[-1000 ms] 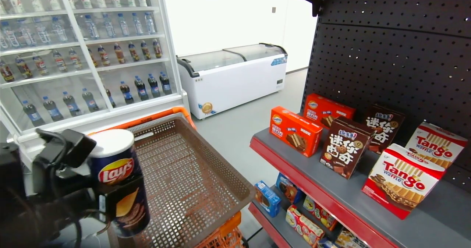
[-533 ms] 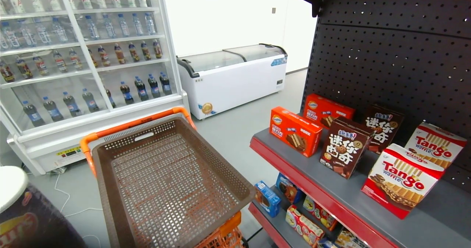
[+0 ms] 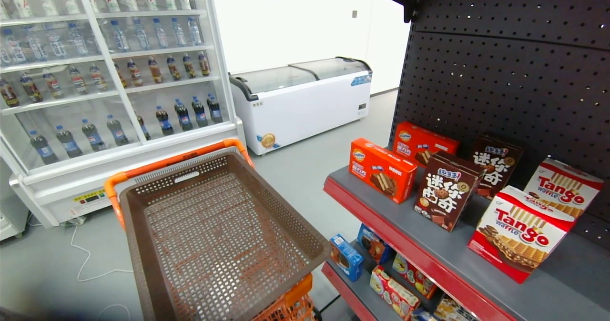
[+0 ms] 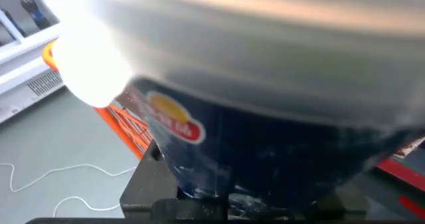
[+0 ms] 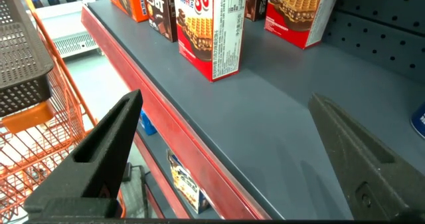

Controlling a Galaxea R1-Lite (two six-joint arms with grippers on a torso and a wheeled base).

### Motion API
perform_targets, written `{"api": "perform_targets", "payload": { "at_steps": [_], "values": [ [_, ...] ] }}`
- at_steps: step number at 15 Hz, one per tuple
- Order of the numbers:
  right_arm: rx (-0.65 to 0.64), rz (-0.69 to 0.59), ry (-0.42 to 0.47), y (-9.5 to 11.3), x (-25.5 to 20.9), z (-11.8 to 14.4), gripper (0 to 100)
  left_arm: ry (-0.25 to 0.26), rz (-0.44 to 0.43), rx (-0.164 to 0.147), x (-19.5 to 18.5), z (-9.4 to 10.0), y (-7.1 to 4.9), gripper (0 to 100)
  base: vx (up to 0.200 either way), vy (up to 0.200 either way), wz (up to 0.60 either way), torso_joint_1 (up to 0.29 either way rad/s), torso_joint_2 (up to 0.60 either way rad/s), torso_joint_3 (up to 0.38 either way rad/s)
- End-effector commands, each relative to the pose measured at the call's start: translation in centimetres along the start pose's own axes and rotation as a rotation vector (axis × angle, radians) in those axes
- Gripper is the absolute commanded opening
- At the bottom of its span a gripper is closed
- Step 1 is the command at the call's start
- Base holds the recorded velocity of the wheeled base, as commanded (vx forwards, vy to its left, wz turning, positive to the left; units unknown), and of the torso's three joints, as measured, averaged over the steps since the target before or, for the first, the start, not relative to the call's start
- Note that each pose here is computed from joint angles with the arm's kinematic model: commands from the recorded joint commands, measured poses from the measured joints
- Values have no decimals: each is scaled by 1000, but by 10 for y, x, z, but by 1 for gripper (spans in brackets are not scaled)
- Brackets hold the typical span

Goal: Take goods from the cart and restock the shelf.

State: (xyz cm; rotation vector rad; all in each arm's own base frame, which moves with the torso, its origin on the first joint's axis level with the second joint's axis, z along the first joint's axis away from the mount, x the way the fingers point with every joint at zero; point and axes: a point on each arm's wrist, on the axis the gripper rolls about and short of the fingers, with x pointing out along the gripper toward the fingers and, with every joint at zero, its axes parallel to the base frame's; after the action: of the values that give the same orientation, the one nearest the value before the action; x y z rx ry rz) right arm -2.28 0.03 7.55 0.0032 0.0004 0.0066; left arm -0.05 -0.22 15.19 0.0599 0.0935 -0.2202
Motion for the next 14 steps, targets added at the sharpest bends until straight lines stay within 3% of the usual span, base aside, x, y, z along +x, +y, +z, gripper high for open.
{"api": "perform_targets", "payload": {
  "at_steps": [1,3,14],
  "values": [
    [0,1,0,0,0,0,100,-66,5,7,-12,-12,-2,0,0,0,0,0,0,0],
    [0,3,0,0,0,0,100,-65,8,7,-14,-16,-2,0,0,0,0,0,0,0],
    [0,4,0,0,0,0,100,-56,11,4,-15,-17,-2,0,0,0,-600,2,2,3]
  ]
}}
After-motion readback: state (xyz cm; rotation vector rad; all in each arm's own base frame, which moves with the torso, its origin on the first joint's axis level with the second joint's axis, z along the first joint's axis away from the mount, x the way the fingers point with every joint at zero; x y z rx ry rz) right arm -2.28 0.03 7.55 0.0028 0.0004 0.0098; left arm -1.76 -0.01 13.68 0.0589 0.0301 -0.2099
